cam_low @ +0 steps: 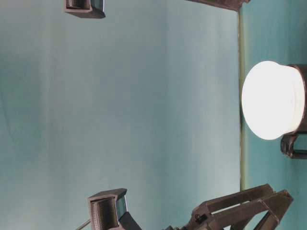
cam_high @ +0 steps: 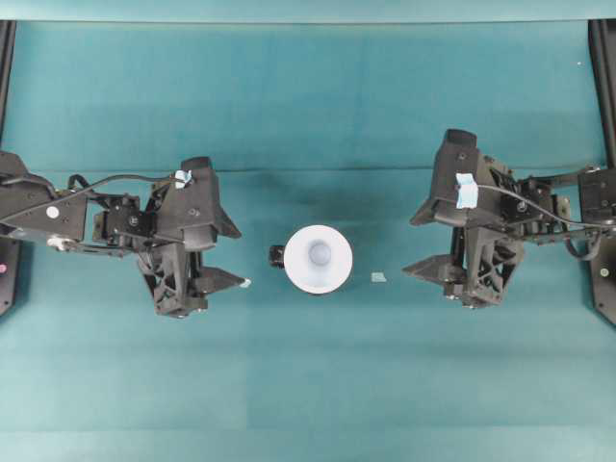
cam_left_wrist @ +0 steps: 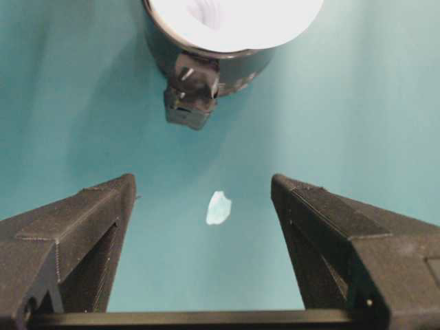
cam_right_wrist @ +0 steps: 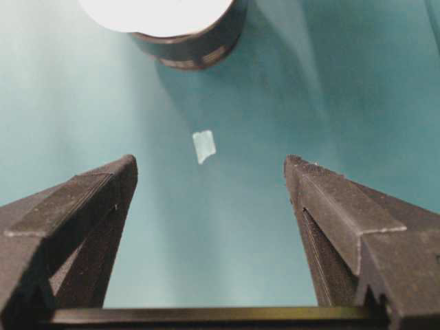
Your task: Put a paper cup into the cup holder on your left arm.
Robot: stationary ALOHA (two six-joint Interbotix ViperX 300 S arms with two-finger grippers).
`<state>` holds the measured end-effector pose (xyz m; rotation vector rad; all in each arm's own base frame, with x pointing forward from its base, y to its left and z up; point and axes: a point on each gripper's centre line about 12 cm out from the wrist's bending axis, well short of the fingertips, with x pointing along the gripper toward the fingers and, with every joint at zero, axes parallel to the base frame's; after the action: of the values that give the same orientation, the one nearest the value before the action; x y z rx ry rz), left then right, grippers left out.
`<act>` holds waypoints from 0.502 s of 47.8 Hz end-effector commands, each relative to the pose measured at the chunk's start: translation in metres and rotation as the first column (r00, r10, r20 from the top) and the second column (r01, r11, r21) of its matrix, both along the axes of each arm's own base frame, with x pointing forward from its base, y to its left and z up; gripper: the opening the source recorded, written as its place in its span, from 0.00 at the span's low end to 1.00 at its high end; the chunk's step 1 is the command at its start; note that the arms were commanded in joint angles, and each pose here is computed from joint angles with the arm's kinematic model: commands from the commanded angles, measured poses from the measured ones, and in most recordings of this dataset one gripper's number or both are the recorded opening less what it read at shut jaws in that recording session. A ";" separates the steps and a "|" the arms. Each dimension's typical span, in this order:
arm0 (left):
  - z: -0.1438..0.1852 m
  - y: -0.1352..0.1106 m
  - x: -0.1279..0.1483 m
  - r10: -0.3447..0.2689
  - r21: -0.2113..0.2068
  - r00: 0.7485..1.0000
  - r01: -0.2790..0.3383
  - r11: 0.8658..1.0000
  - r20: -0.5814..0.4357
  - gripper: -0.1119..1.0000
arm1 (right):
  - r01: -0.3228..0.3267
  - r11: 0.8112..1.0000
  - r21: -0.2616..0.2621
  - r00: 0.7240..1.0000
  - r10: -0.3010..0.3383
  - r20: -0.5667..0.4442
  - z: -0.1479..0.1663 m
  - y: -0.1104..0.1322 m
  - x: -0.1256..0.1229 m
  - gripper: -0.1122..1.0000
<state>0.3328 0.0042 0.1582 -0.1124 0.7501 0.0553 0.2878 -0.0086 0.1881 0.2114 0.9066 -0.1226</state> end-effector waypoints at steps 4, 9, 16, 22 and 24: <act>0.004 -0.001 0.004 -0.003 0.000 1.000 0.003 1.000 0.018 0.86 | 0.000 1.000 0.002 1.000 0.000 0.020 0.004 0.000 0.002 0.89; 0.003 -0.001 0.003 -0.003 0.000 1.000 0.003 1.000 0.015 0.86 | 0.002 1.000 0.003 1.000 -0.002 0.022 0.005 0.000 0.002 0.89; 0.005 -0.001 0.004 -0.001 -0.002 1.000 0.001 1.000 0.020 0.86 | 0.002 1.000 0.004 1.000 -0.002 0.022 0.005 0.001 0.002 0.89; 0.005 -0.001 0.004 -0.002 -0.001 1.000 0.002 1.000 0.025 0.86 | 0.002 1.000 0.004 0.999 -0.003 0.034 0.005 0.000 0.004 0.89; 0.005 -0.001 0.005 -0.002 -0.001 1.000 0.002 1.000 0.029 0.86 | 0.003 1.000 0.005 0.999 -0.003 0.037 0.005 0.000 0.004 0.89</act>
<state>0.3331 0.0042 0.1584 -0.1139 0.7470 0.0557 0.2890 -0.0085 0.1885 0.2131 0.8959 -0.1217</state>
